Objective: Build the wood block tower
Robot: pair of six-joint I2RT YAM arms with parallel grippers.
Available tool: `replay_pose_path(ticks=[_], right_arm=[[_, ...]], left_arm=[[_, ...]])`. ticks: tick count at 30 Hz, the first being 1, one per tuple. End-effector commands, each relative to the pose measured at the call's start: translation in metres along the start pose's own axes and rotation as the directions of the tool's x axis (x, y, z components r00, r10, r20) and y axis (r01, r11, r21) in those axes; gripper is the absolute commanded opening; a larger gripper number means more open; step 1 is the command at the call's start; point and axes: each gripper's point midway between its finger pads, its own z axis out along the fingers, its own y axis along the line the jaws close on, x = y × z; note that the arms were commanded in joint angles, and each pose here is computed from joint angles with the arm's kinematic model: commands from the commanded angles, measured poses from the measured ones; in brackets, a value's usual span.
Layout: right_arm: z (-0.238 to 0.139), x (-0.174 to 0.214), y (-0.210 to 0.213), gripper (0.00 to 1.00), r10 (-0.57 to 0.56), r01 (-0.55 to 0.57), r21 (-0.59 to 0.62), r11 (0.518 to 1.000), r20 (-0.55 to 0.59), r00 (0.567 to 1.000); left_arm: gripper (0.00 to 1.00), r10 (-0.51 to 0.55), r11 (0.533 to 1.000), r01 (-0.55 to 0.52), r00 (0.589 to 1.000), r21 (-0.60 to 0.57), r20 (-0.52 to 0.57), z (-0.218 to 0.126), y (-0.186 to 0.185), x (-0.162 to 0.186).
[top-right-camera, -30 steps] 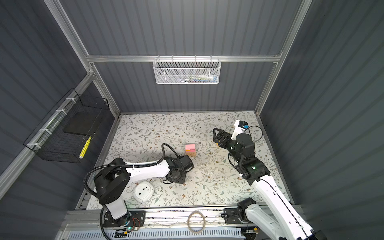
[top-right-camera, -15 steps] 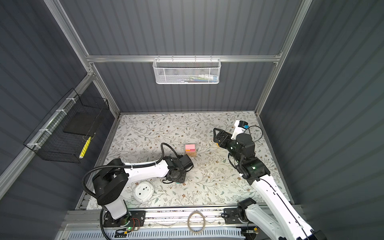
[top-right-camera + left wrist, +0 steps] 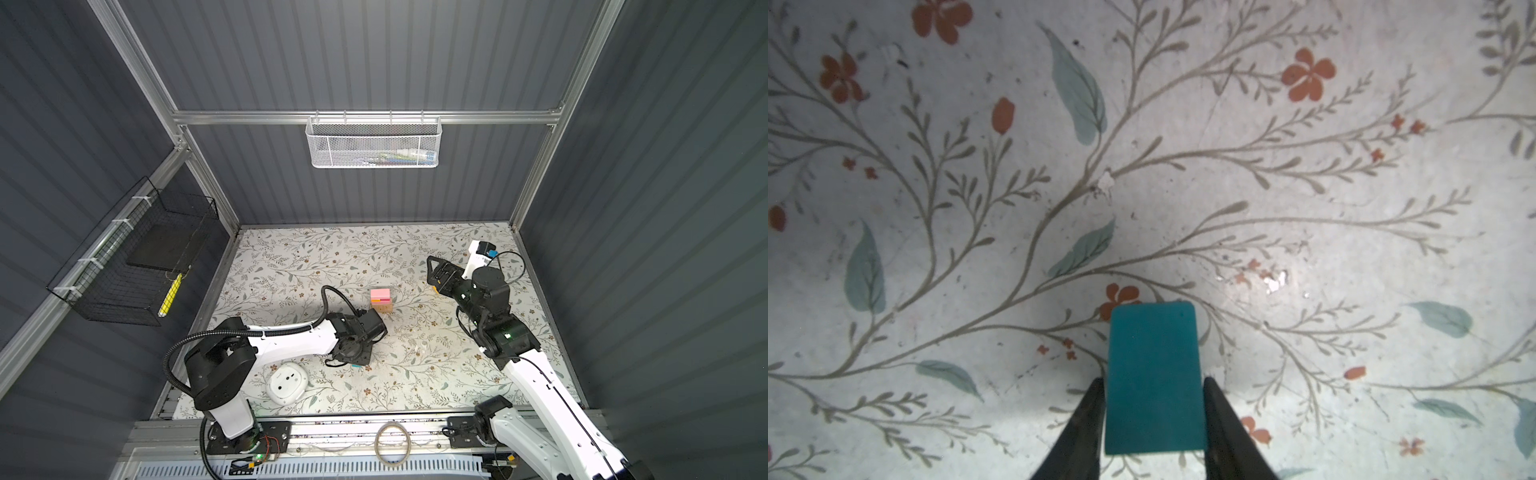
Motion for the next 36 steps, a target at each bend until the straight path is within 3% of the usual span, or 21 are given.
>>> replay_pose_path(ticks=[1, 7, 21, 29, 36], right_arm=[[0.002, 0.001, -0.001, 0.90, 0.008, -0.008, -0.006, 1.000, -0.001, 1.000], [0.003, 0.001, 0.000, 0.89, 0.010, -0.010, -0.005, 1.000, -0.004, 1.000], [0.004, 0.002, 0.000, 0.89, 0.007, -0.007, -0.008, 1.000, -0.007, 1.000], [0.005, 0.002, 0.000, 0.89, 0.007, -0.007, -0.007, 1.000, -0.008, 1.000], [0.005, 0.002, 0.000, 0.89, 0.004, -0.004, -0.009, 1.000, -0.010, 1.000]], left_arm=[[0.47, -0.009, 1.000, 0.008, 1.000, 0.022, 0.026, -0.012, -0.005, -0.005], [0.51, -0.012, 1.000, 0.012, 0.999, 0.021, 0.031, -0.013, -0.005, -0.006], [0.41, -0.015, 1.000, 0.014, 0.999, 0.020, 0.037, -0.014, -0.006, -0.009], [0.19, -0.008, 1.000, 0.008, 0.999, 0.020, 0.044, -0.020, -0.006, -0.011], [0.13, 0.046, 0.998, -0.050, 0.993, 0.030, 0.108, -0.056, -0.004, -0.024]])
